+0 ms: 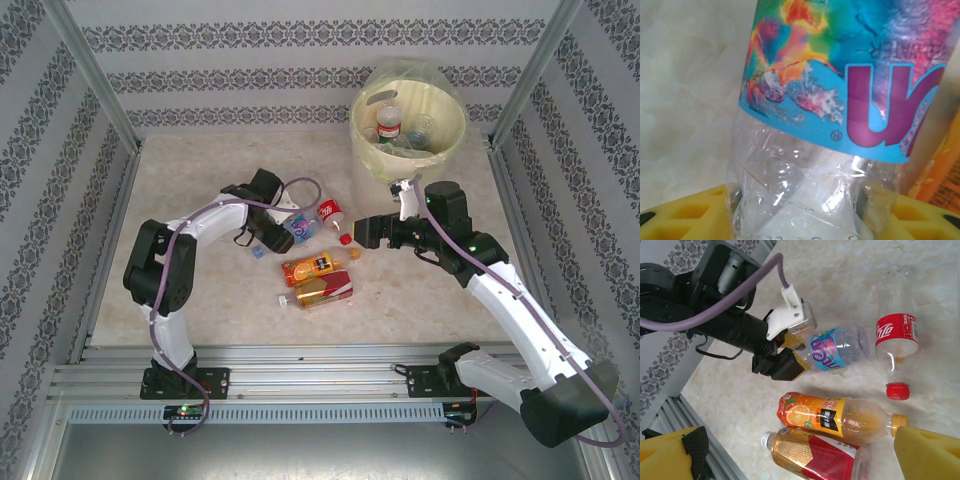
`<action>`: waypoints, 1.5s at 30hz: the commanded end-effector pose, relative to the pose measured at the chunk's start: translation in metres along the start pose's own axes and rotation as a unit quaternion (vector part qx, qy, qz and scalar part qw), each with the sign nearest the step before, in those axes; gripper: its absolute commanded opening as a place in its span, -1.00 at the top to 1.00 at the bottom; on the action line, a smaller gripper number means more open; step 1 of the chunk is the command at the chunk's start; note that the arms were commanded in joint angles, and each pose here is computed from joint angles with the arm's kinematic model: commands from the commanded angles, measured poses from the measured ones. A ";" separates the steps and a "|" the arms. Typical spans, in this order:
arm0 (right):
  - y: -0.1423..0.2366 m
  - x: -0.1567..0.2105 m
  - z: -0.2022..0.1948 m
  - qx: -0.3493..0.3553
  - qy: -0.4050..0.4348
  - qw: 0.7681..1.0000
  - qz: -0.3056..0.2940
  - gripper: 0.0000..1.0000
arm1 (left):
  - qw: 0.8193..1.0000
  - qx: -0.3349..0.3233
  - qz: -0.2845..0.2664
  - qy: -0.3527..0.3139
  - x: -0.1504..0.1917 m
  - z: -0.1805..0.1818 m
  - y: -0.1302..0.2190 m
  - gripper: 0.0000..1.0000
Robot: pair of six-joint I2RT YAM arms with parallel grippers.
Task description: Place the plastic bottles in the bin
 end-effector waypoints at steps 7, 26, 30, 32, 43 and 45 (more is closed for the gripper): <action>-0.010 -0.008 -0.009 -0.007 -0.074 0.997 -0.028 -0.89 | 0.993 0.030 -0.100 0.052 -0.032 -0.014 0.065 -0.19; -0.040 -0.046 0.015 -0.098 -0.119 0.985 -0.074 -0.96 | 0.891 0.313 -0.324 0.055 -0.087 -0.111 0.153 -0.18; -0.048 -0.051 0.020 -0.096 -0.112 0.986 -0.072 -0.96 | 0.883 0.330 -0.330 0.044 -0.085 -0.125 0.160 -0.18; -0.051 -0.055 0.023 -0.096 -0.109 0.987 -0.075 -0.96 | 0.884 0.332 -0.328 0.035 -0.083 -0.131 0.162 -0.19; -0.052 -0.073 0.034 -0.106 -0.099 0.985 -0.092 -0.70 | 0.892 0.321 -0.318 0.010 -0.077 -0.148 0.162 -0.19; -0.052 -0.074 0.035 -0.109 -0.100 0.985 -0.092 -0.55 | 0.893 0.317 -0.320 0.009 -0.077 -0.148 0.162 -0.20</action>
Point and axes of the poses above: each hand's point on the last joint's axis, 136 mm out from that joint toward the fingers, its own y axis back along the fingers, its own z axis along the line the jaws close on, x = y × z, the point moved 2 cm from there along y, back along the fingers, and after that the axes turned 1 degree about -y, right-handed, at the moved point
